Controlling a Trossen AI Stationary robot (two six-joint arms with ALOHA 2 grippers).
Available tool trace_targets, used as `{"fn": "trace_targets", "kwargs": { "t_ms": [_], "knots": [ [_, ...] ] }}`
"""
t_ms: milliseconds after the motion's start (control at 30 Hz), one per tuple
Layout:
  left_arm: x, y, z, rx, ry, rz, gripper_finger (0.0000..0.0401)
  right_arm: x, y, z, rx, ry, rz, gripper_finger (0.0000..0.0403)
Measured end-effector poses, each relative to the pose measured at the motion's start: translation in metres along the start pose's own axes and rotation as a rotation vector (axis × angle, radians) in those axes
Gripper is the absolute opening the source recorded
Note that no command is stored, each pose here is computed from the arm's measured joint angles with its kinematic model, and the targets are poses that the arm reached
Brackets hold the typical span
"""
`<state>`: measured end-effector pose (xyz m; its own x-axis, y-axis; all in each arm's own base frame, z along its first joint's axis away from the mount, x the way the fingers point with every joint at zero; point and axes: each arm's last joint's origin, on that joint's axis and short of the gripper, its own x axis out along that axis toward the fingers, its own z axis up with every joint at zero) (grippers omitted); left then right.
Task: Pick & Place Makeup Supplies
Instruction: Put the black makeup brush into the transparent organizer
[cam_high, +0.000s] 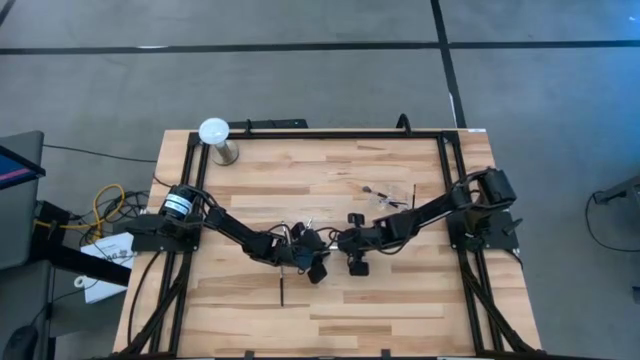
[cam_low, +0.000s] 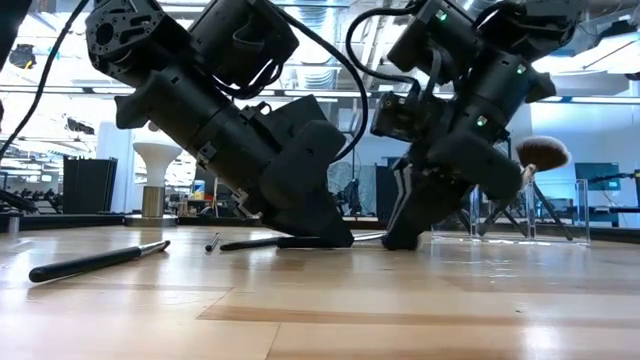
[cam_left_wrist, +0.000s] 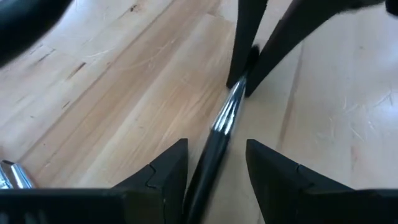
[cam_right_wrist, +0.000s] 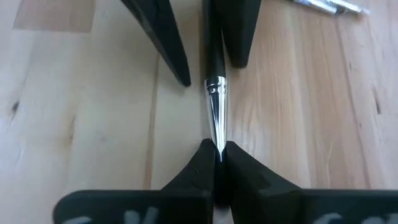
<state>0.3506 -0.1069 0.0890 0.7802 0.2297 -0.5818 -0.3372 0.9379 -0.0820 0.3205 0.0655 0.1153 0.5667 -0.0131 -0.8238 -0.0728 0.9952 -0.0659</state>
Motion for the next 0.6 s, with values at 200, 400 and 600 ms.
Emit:
{"fn": "trace_targets", "kwargs": {
  "t_ms": [200, 400, 600],
  "knots": [
    [0.0001, 0.0001, 0.0, 0.0, 0.0, 0.0, 0.0133, -0.0104, -0.0008, 0.0041, 0.001, -0.015, 0.008, 0.0019],
    [-0.0002, -0.0015, 0.0004, 0.005, 0.003, -0.023, 0.0061, -0.0098, -0.0002, 0.004, -0.007, -0.016, 0.005, 0.0013],
    [0.0, -0.0011, 0.0014, -0.008, -0.011, -0.01, 0.0041, -0.0115, -0.0014, 0.005, 0.004, -0.021, -0.018, 0.0069]
  ]
}}
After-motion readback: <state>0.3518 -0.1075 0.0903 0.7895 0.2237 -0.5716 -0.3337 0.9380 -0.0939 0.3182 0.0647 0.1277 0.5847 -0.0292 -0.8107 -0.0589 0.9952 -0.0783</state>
